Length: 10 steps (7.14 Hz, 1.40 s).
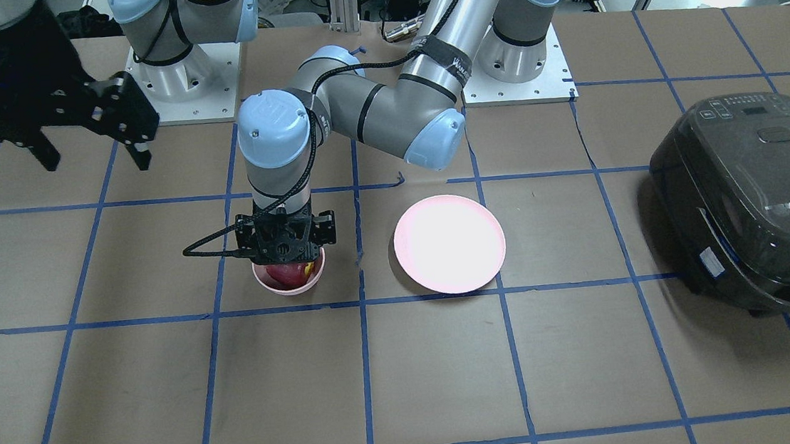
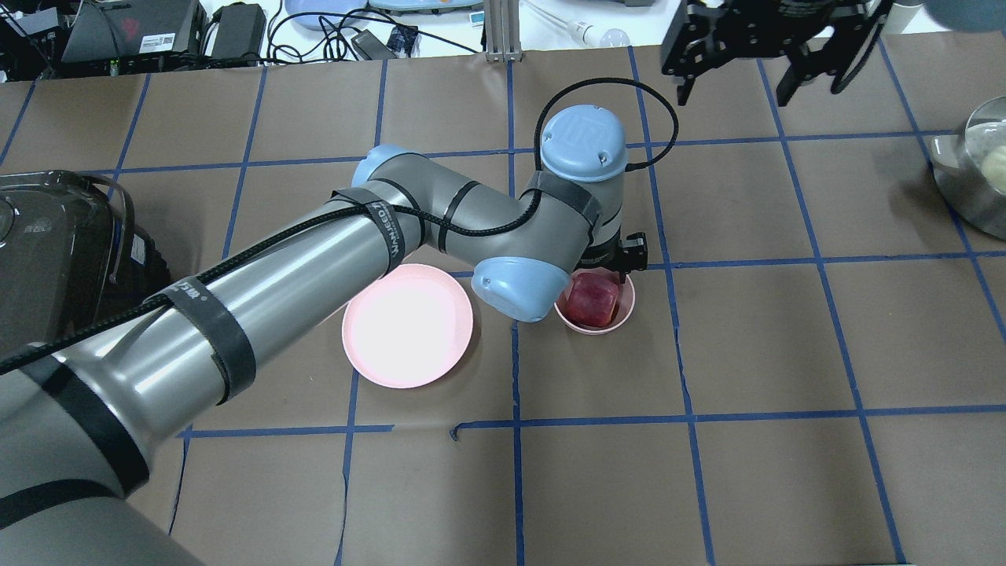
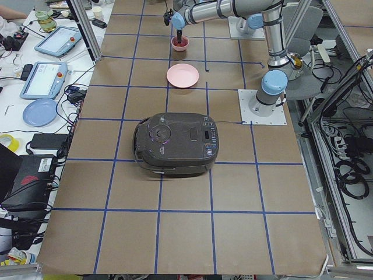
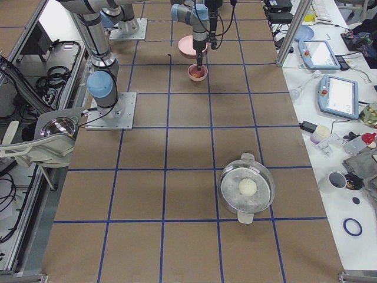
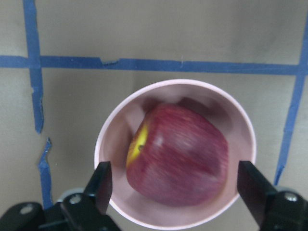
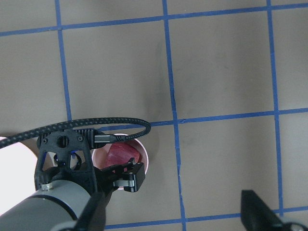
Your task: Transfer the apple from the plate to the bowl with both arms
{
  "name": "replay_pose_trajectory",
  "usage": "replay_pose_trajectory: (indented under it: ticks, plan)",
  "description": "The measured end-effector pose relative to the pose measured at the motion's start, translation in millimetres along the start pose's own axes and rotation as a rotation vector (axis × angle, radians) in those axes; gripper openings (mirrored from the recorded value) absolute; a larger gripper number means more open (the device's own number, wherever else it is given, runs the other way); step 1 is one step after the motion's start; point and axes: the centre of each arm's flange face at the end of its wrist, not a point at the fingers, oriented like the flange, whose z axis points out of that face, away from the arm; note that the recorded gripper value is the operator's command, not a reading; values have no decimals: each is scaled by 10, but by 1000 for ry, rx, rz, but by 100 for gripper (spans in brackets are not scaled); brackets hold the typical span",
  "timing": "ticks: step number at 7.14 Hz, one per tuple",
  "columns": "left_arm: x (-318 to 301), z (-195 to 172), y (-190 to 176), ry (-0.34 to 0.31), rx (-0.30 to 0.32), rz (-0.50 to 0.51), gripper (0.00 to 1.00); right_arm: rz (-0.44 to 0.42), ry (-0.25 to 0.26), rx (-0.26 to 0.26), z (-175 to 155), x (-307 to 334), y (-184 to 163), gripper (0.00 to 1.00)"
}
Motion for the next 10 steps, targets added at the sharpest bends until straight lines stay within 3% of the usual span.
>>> replay_pose_trajectory:
  ticks: [7, 8, 10]
  plan:
    - [-1487, -848, -114, -36, -12, 55, 95, 10, 5, 21, 66, -195, -4, 100]
    - [-1755, -1064, -130, -49, -16, 52, 100, 12, 5, 22, 63, -195, -3, 100]
    - [-2371, -1675, -229, -85, 18, 16, 100, 12, 5, 22, 57, -199, 4, 100]
